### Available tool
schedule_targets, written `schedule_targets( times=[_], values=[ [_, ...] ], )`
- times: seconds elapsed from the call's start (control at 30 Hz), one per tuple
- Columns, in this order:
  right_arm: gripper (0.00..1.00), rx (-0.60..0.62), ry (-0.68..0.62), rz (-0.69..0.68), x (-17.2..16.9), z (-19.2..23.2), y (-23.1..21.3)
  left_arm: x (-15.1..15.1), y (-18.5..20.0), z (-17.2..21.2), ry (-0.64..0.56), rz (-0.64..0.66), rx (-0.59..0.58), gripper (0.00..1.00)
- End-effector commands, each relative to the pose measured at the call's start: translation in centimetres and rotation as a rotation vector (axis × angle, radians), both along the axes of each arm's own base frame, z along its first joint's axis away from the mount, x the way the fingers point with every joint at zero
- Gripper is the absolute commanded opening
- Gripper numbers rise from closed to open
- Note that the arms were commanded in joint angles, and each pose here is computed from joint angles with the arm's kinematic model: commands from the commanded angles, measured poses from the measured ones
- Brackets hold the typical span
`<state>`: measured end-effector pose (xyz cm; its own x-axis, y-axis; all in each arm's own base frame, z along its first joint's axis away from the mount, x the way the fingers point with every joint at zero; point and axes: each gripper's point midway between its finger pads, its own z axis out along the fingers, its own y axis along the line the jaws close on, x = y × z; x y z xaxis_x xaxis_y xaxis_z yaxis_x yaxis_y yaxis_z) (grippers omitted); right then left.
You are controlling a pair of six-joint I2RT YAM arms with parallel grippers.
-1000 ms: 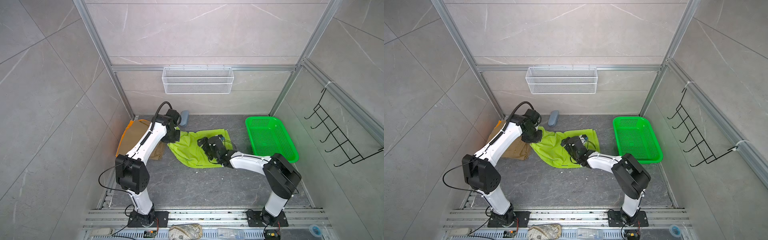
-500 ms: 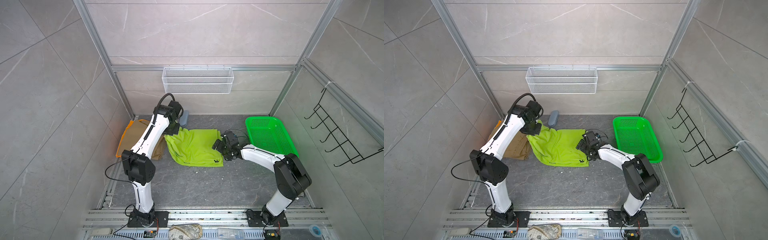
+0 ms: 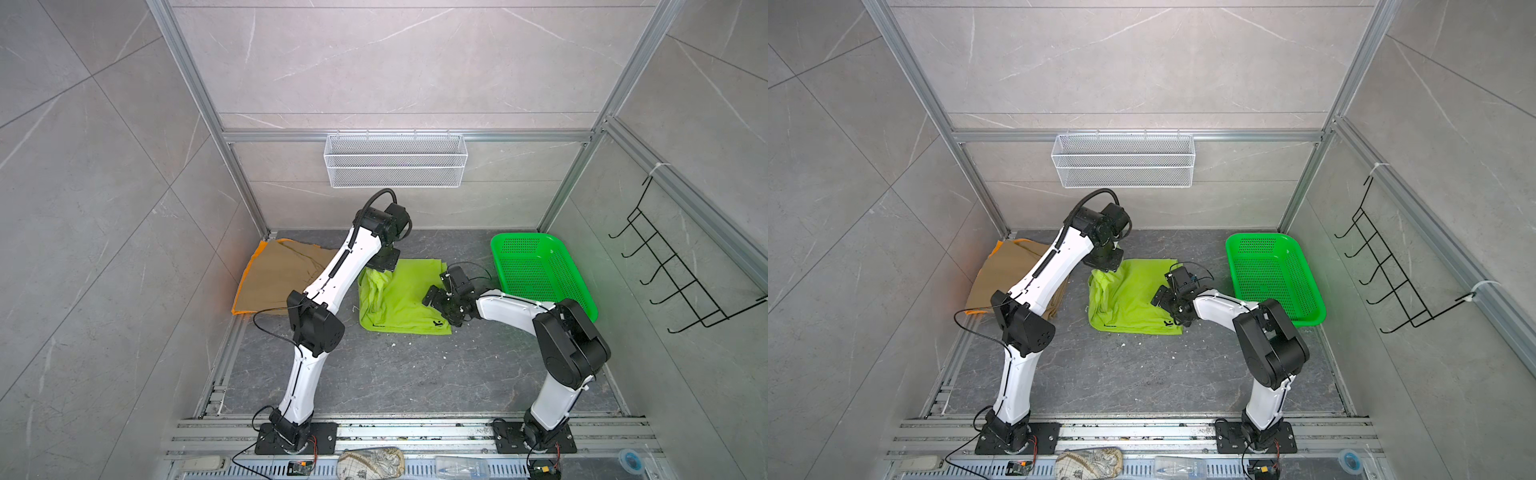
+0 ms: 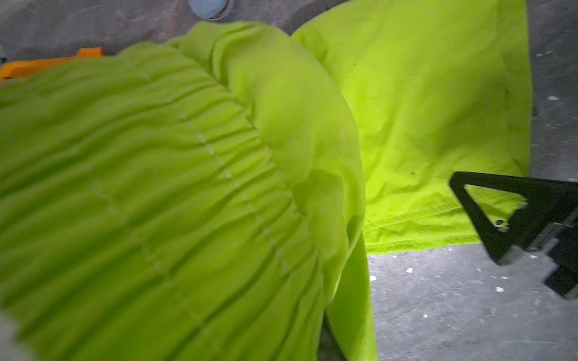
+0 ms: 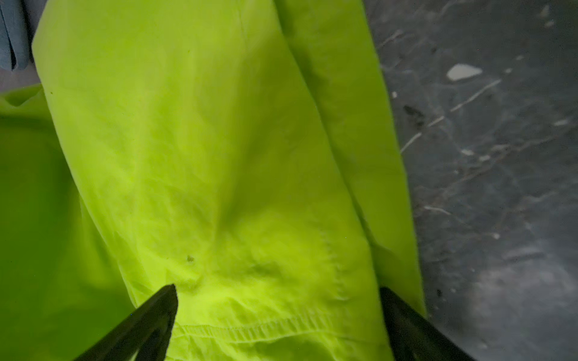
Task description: Fold and stack the shorts
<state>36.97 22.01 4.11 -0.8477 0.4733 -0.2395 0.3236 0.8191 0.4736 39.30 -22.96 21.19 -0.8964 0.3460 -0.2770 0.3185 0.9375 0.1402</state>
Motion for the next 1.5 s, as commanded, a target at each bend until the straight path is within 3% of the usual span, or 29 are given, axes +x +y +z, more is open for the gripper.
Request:
schedule_targets(
  times=[0.0,0.3,0.63,0.87,0.93,0.97,1.17,1.3,1.4,1.47],
  values=[
    [0.99,0.032,0.021,0.004,-0.1,-1.1,0.5,-1.2,-2.5,0.1,0.047,0.015,-0.106,0.09],
    [0.99,0.064,0.033,0.007,-0.5,-1.7,0.9,0.0,-6.4,-2.5,0.08,0.023,-0.235,0.13],
    [0.99,0.082,0.002,0.034,-1.7,0.1,0.2,1.6,-9.7,-6.1,0.115,0.035,-0.349,0.28],
    [1.0,0.088,-0.018,0.036,-3.2,2.1,-2.3,3.4,-10.0,-0.7,-0.047,0.001,-0.475,0.75],
    [1.0,0.083,-0.035,0.034,-3.2,3.0,-3.0,3.8,-9.4,1.5,-0.096,0.002,-0.529,0.96],
    [1.0,0.076,-0.049,0.038,-3.1,3.6,-3.3,3.8,-9.2,2.5,-0.116,-0.001,-0.563,1.0],
    [1.0,-0.005,-0.118,0.092,-1.6,6.9,-3.8,3.8,-5.7,5.3,-0.184,0.104,-0.748,1.0],
    [0.99,-0.024,-0.174,0.152,0.3,9.0,-2.1,3.0,-3.9,3.3,-0.129,0.226,-0.923,1.0],
    [1.0,-0.124,-0.189,0.188,1.5,10.3,-1.1,2.2,-4.1,0.6,-0.08,0.297,-1.0,1.0],
    [1.0,-0.11,-0.215,0.201,2.2,11.5,0.1,1.8,-4.3,-1.4,-0.043,0.361,-1.064,1.0]
  ],
)
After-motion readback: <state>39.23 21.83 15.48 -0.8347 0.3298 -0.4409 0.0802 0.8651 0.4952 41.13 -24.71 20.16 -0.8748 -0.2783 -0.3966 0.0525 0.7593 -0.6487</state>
